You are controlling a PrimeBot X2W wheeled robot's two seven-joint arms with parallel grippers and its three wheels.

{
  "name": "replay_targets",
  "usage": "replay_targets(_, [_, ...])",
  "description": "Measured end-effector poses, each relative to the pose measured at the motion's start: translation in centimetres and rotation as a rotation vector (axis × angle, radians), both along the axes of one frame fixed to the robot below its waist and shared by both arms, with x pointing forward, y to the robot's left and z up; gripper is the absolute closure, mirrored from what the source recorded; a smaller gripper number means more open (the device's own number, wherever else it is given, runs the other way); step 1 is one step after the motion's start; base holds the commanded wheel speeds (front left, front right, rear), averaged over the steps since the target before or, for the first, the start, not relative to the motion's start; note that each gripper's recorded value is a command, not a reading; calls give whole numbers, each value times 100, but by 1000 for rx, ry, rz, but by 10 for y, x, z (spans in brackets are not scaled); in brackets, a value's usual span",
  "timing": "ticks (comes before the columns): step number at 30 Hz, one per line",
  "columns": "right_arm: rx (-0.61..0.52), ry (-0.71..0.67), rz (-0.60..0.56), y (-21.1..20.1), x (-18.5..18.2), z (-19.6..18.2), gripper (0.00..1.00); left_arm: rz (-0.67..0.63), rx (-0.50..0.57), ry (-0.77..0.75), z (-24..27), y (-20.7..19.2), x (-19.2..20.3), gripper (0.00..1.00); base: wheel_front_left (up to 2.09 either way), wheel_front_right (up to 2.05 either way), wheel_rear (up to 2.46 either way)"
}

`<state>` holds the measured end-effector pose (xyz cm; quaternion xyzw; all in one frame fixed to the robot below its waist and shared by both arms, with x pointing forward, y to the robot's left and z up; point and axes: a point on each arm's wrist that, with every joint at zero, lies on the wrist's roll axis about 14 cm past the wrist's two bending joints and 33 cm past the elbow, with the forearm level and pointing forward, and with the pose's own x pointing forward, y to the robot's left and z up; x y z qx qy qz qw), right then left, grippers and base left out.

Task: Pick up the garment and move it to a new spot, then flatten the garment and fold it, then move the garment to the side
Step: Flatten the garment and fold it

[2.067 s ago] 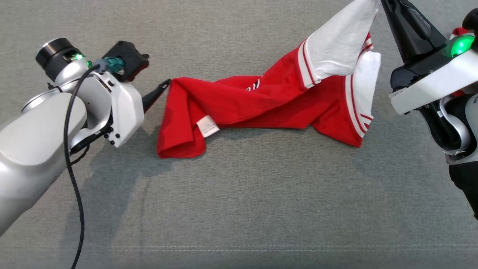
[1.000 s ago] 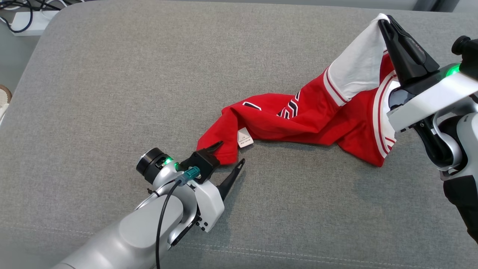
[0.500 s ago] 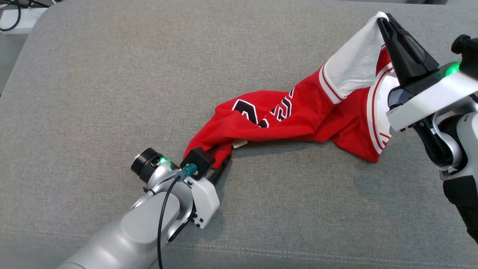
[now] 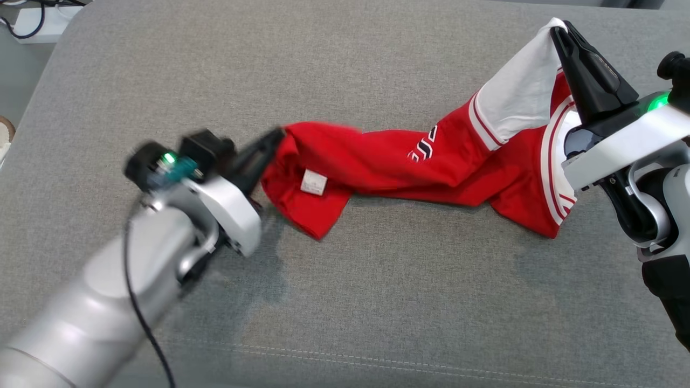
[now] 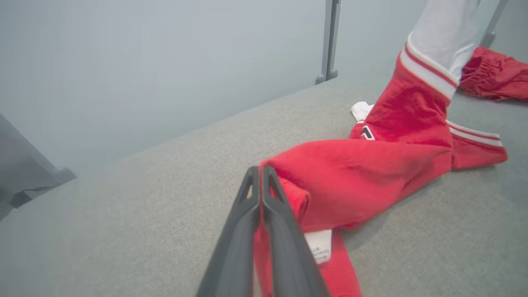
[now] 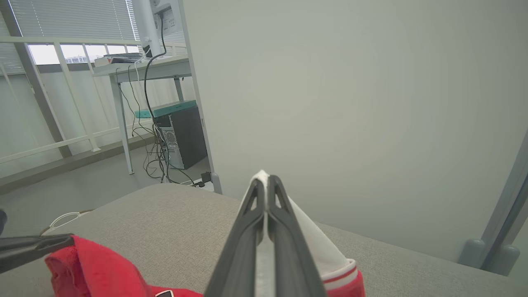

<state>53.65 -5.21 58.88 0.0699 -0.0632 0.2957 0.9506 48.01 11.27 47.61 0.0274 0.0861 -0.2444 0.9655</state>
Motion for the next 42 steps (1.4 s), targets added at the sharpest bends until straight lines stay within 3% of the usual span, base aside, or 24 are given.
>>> replay_targets(5, [-1,17,3,1,1,-8,100,16,31,-32,30,28,26,100,0,0,0])
replay_targets(9, [-1,39,7,2,1,-18,100,52,49,49,14,45,38,100,0,0,0])
replay_targets(10, [-1,44,8,3,0,-20,100,61,61,62,9,49,41,96,0,0,0])
replay_targets(11, [-2,47,12,4,0,-21,100,74,64,73,4,52,44,58,0,0,0])
replay_targets(12, [-3,49,15,5,1,-22,100,78,76,83,-1,54,46,0,0,0,0])
replay_targets(19, [-28,67,1,3,11,-32,100,118,19,-4,15,53,70,0,0,0,0])
replay_targets(24, [-26,79,18,12,10,-37,100,170,44,-70,38,74,81,0,0,0,0])
replay_targets(34, [-16,70,26,18,9,-33,100,210,-26,79,-20,70,39,0,0,0,0])
replay_targets(42, [-39,67,13,11,9,-30,100,171,-165,147,-45,27,-4,0,0,0,0])
